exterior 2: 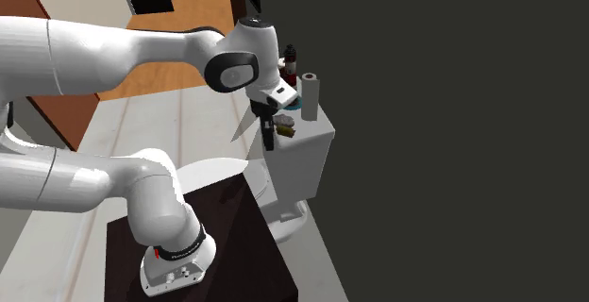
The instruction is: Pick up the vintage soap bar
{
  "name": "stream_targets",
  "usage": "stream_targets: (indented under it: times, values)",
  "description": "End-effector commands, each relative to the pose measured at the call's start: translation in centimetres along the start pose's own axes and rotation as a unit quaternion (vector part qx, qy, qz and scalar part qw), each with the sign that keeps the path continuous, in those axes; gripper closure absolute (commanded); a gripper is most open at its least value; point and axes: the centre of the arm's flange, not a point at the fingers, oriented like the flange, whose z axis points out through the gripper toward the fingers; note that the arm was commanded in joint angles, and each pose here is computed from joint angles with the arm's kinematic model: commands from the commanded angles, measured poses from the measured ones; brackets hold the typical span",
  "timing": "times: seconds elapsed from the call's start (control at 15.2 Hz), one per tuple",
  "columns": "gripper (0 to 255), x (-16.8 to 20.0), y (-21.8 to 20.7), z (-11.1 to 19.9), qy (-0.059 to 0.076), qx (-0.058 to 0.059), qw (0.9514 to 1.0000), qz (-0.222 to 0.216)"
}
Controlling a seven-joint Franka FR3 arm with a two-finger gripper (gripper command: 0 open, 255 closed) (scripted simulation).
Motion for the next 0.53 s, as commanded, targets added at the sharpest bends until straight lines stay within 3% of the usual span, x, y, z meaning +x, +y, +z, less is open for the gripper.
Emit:
stream_targets:
  times: [0.0, 0.46]
  values:
    - [0, 0.0, -2.1, 1.6, 0.006, 0.01, 0.9995, 0.028]
    - [0, 1.1, -8.6, 7.0, 0.025, 0.041, 0.9921, 0.116]
